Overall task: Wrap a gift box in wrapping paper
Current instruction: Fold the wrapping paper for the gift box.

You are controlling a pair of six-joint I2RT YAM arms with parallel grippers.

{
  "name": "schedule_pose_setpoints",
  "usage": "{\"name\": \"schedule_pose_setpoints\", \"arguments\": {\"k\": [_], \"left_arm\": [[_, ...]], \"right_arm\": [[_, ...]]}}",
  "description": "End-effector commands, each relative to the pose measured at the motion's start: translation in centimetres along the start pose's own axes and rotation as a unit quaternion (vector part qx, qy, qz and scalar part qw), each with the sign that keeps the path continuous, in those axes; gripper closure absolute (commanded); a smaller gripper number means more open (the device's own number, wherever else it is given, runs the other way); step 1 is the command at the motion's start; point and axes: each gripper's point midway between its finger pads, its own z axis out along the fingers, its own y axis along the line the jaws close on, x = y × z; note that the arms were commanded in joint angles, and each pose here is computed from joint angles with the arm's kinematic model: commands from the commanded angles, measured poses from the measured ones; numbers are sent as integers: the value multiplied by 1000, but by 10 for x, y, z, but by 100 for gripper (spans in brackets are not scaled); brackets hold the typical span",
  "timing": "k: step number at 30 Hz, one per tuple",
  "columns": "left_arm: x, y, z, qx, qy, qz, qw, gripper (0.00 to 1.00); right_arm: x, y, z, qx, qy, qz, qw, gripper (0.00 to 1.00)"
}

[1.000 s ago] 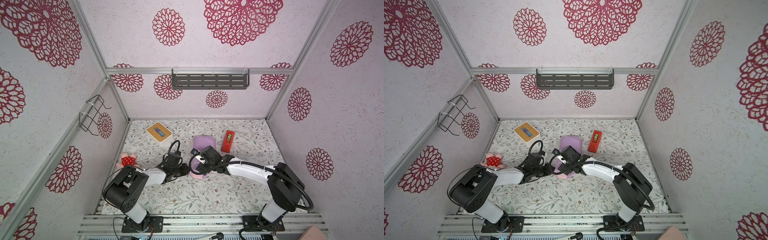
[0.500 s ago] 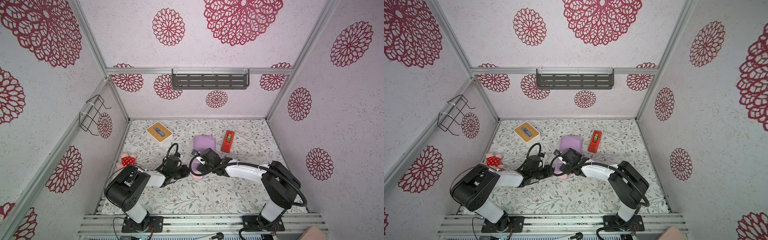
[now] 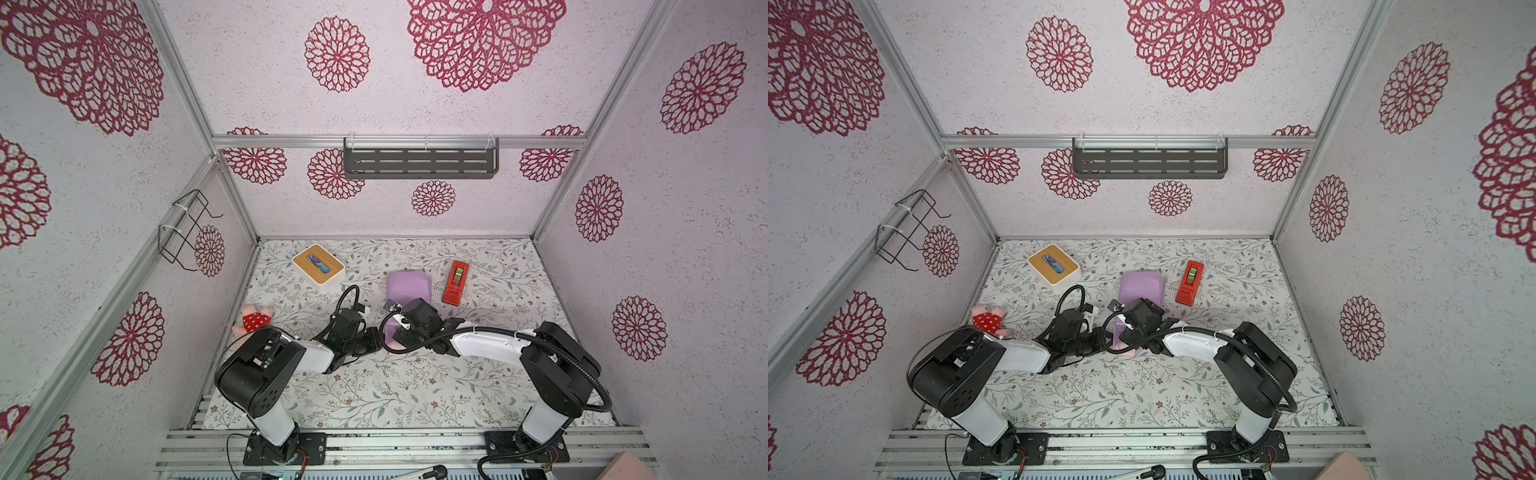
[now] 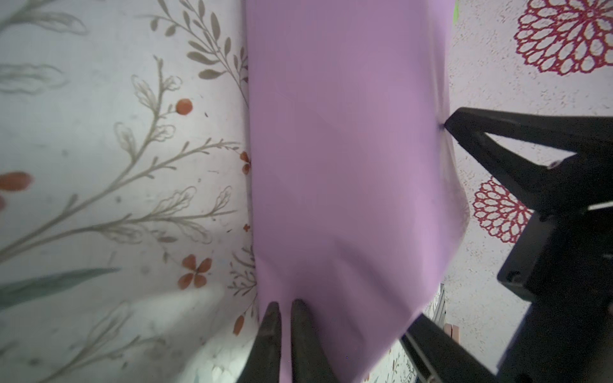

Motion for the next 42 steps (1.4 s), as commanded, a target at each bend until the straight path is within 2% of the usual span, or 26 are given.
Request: {"name": "schedule_pose_setpoints", "arguments": {"k": [1,18,26,36,42], "left_arm": [[-7,-14,4,23,-9,0,1000,88],[-9,-27,11,46,-11,-4,999,88],[-11,-24,12,40,-14,-12,999,88],[-8,-18,10,17,-7,0,1000,88],[-8,-18,9,12,-6,4,1000,89]], "right_arm": [[-4,1,0,1,-11,9,1000,1],[0,8,7,-9,-16,20,1000,1],[-6,9,-1,-23,-30,35,999,1],[-9,-1,-38,-73,-45,82,993,1],[-24,-27,-54,-127,-97,173,972,1]]}}
